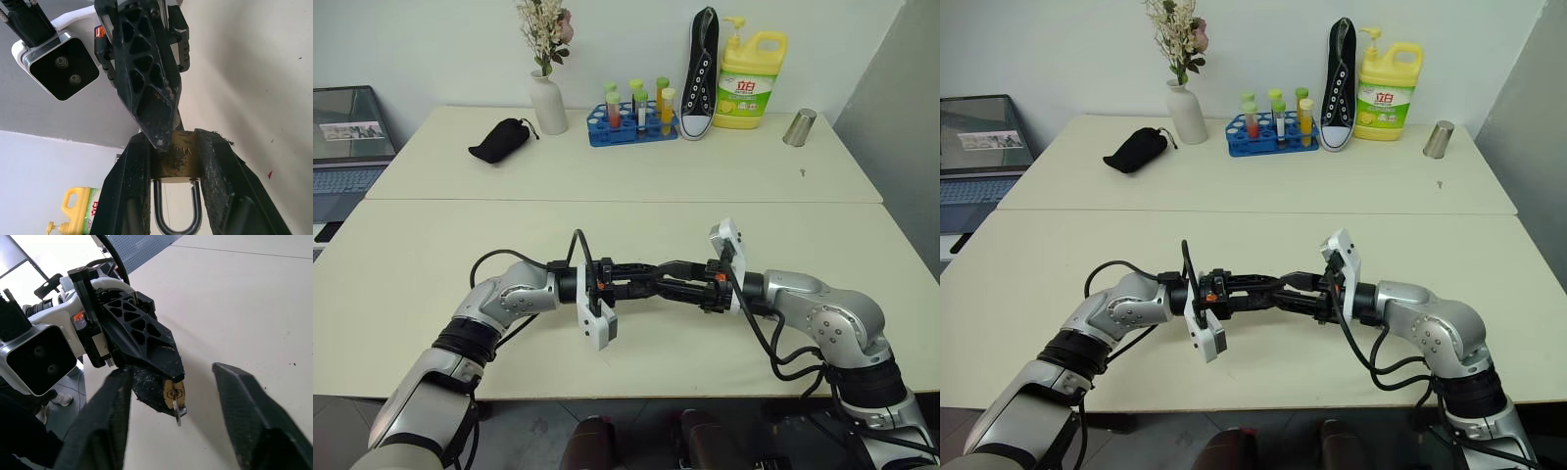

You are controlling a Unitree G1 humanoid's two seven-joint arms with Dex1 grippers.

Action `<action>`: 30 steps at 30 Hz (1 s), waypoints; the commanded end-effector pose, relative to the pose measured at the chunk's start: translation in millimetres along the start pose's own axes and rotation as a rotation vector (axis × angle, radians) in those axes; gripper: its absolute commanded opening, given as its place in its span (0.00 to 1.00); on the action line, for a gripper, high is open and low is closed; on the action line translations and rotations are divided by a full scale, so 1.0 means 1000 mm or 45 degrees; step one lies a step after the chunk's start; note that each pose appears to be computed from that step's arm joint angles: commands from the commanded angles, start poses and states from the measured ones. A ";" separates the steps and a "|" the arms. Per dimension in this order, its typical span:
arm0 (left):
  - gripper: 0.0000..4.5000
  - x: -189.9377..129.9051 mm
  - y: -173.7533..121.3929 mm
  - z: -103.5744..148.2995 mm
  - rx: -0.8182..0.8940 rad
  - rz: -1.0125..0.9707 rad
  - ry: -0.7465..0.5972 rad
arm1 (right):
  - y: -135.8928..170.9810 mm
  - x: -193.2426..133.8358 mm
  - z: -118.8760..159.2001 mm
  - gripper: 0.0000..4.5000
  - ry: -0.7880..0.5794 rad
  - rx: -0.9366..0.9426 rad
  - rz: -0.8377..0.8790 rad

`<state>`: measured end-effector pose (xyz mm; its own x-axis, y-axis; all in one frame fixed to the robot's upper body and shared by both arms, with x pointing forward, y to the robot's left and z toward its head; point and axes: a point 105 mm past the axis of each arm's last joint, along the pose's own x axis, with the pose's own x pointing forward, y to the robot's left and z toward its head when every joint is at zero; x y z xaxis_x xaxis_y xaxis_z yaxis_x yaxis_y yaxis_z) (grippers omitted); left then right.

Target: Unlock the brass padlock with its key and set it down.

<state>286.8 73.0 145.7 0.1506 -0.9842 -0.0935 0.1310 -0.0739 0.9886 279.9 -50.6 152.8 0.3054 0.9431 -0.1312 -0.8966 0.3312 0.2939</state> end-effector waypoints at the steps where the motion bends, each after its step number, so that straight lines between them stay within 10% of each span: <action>1: 0.22 0.001 0.013 0.004 0.029 0.064 -0.025 | 0.005 0.001 0.007 0.32 0.000 -0.059 0.038; 5: 0.22 0.001 0.014 0.002 0.027 0.070 -0.014 | 0.006 0.001 0.007 0.03 0.013 -0.074 0.050; 17: 0.22 0.002 0.016 0.004 -0.014 0.110 -0.029 | 0.009 0.000 0.010 0.03 0.017 -0.095 0.073; 21: 0.51 -0.003 0.012 0.010 -0.006 0.075 -0.057 | 0.002 -0.004 0.012 0.03 0.027 -0.114 0.044; 30: 0.52 -0.010 0.019 0.025 -0.106 0.142 -0.121 | -0.014 -0.013 0.016 0.03 0.044 -0.151 -0.027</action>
<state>269.6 79.2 154.9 0.1086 -0.9939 -0.0205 0.1978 0.0014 0.9802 290.0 -63.8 150.3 0.2998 0.9318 -0.2047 -0.9089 0.3442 0.2356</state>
